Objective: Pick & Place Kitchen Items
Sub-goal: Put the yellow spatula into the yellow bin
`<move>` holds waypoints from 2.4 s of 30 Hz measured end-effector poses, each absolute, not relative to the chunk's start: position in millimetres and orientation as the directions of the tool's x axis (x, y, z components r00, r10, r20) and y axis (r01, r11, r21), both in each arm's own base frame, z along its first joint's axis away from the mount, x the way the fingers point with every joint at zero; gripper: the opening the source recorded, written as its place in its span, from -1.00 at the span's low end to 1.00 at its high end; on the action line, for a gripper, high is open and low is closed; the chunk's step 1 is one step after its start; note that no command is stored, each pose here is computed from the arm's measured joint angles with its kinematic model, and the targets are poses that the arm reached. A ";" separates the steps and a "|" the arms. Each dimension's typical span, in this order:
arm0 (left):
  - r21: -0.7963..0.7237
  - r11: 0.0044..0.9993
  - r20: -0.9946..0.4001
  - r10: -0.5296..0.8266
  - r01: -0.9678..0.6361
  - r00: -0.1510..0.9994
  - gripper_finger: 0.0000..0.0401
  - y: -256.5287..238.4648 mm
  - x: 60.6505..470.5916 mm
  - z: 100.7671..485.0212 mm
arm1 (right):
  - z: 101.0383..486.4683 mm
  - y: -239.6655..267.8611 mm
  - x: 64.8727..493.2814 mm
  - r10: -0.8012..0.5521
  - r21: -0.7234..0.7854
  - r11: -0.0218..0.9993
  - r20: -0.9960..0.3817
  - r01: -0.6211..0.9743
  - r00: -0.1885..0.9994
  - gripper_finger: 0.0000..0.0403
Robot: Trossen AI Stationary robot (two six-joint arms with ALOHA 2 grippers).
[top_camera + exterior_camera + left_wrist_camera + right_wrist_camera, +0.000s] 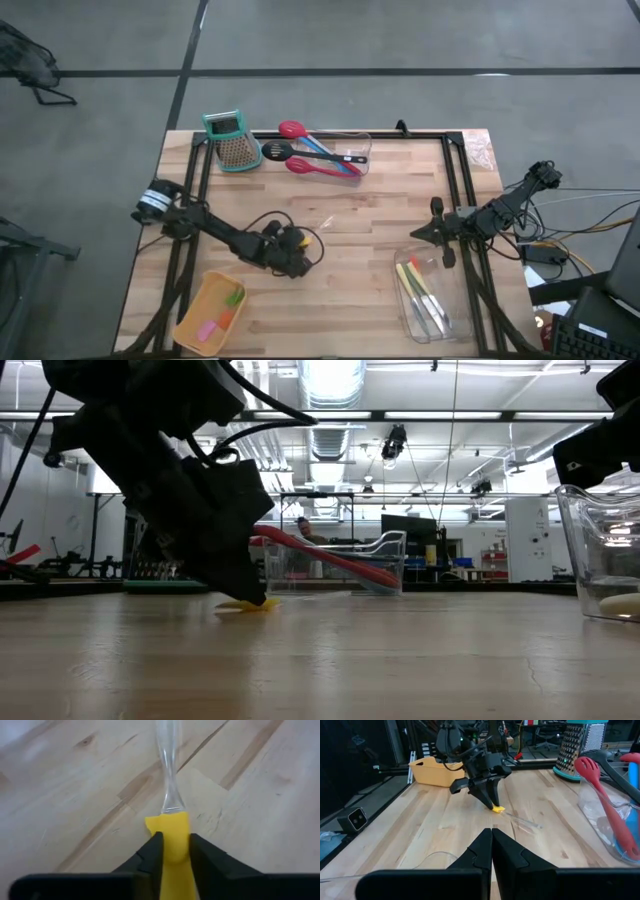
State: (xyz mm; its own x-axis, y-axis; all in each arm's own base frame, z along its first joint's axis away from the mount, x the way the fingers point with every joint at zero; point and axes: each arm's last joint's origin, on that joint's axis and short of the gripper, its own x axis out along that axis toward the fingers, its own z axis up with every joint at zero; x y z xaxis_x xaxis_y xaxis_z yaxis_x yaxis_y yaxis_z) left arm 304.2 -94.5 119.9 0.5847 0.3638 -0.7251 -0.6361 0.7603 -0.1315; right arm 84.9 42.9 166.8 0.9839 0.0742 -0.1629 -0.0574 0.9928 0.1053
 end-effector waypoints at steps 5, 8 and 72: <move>-0.116 0.778 -0.724 0.359 -0.617 0.588 -0.78 -94.5 304.2 121.7 | 166.8 42.9 84.9 0.074 0.105 0.993 -0.163 -0.057 0.984 -0.96; -0.129 0.781 -0.726 0.345 -0.611 0.595 -0.90 -94.6 304.0 124.7 | 166.9 42.9 84.9 0.074 0.105 0.993 -0.163 -0.057 0.984 -0.96; 0.028 0.958 -0.825 0.183 -0.285 0.535 -0.95 -55.5 288.3 128.3 | 166.8 42.9 84.9 0.074 0.105 0.993 -0.163 -0.057 0.984 -0.96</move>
